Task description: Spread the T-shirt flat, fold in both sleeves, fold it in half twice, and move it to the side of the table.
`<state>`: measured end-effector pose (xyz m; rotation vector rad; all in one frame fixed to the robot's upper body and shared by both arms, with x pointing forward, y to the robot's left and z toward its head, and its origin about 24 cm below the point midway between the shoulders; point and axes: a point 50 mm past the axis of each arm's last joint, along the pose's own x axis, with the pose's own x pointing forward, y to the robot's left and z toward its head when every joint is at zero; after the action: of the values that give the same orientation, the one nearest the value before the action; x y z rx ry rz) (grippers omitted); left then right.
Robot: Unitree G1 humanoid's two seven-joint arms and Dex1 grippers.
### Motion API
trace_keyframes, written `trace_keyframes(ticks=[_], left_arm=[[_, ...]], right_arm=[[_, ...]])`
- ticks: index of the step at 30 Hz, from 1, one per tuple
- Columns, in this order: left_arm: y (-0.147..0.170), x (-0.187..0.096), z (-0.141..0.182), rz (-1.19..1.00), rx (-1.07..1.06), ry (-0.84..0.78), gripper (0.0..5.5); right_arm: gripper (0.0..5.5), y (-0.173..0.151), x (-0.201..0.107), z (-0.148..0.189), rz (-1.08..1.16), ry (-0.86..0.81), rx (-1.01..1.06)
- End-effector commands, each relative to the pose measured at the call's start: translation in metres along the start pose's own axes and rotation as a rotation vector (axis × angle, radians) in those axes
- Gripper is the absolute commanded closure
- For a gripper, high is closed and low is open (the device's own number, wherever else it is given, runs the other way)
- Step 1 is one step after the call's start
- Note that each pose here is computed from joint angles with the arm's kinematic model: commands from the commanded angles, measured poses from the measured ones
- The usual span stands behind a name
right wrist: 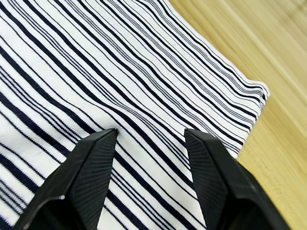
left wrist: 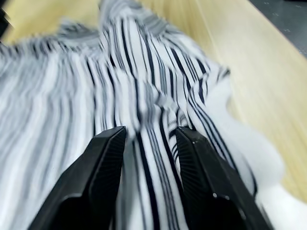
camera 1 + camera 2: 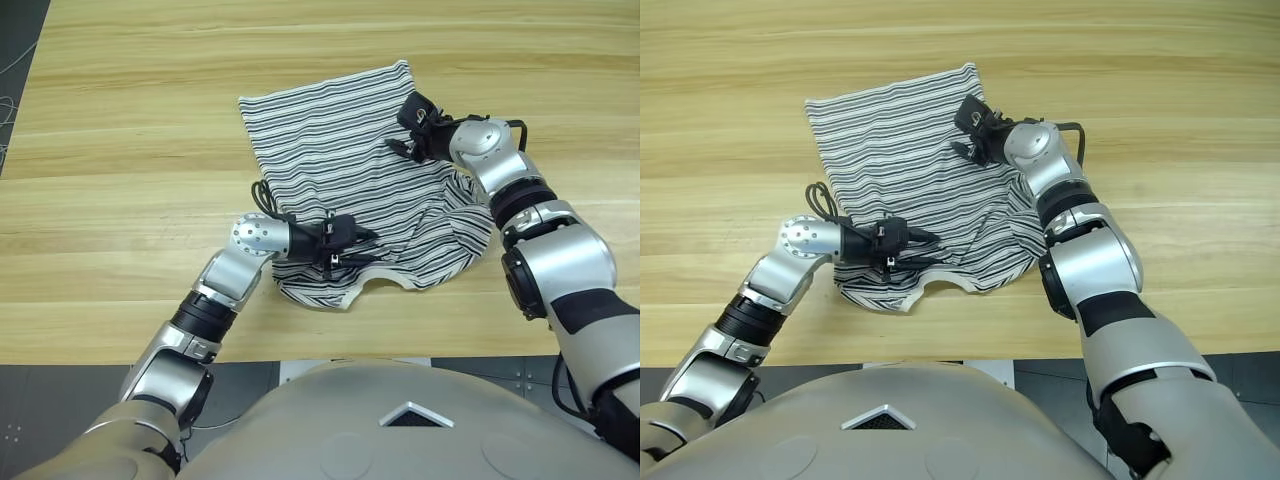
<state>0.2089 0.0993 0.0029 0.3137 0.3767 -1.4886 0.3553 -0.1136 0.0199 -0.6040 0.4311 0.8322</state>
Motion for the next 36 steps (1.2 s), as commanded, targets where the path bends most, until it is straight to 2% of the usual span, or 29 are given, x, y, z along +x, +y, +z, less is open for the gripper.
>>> trace_keyframes(ticks=[1,5,9,15,20,26,29,33,36], left_arm=[[-0.008,0.009,-0.021,-0.037,-0.018,0.067,3.56],[-0.025,0.015,-0.029,-0.106,-0.061,0.053,3.56],[-0.031,0.009,-0.030,-0.142,-0.043,0.070,3.56],[-0.051,-0.022,-0.022,-0.240,0.061,0.161,3.56],[-0.040,-0.041,-0.007,-0.145,0.230,0.238,3.56],[-0.035,-0.046,0.002,-0.094,0.342,0.274,3.56],[-0.032,-0.047,0.013,-0.058,0.364,0.228,3.56],[-0.023,-0.049,0.041,0.025,0.264,0.027,3.56],[-0.013,-0.062,0.061,0.051,0.134,-0.148,3.56]], right_arm=[[2.91,0.015,0.002,-0.022,0.055,0.082,0.076],[2.91,0.008,0.001,-0.019,0.000,0.093,0.070],[2.91,0.005,0.001,-0.019,-0.053,0.109,0.080],[2.91,0.000,0.000,-0.022,-0.095,0.130,0.072],[2.91,0.002,-0.001,-0.026,-0.089,0.146,0.062],[2.91,0.001,-0.003,-0.029,-0.088,0.160,0.056],[2.91,0.000,-0.004,-0.029,-0.087,0.144,0.095],[2.91,-0.004,-0.004,-0.022,-0.075,0.096,0.152],[2.91,-0.012,-0.005,-0.005,-0.069,-0.013,0.256]])
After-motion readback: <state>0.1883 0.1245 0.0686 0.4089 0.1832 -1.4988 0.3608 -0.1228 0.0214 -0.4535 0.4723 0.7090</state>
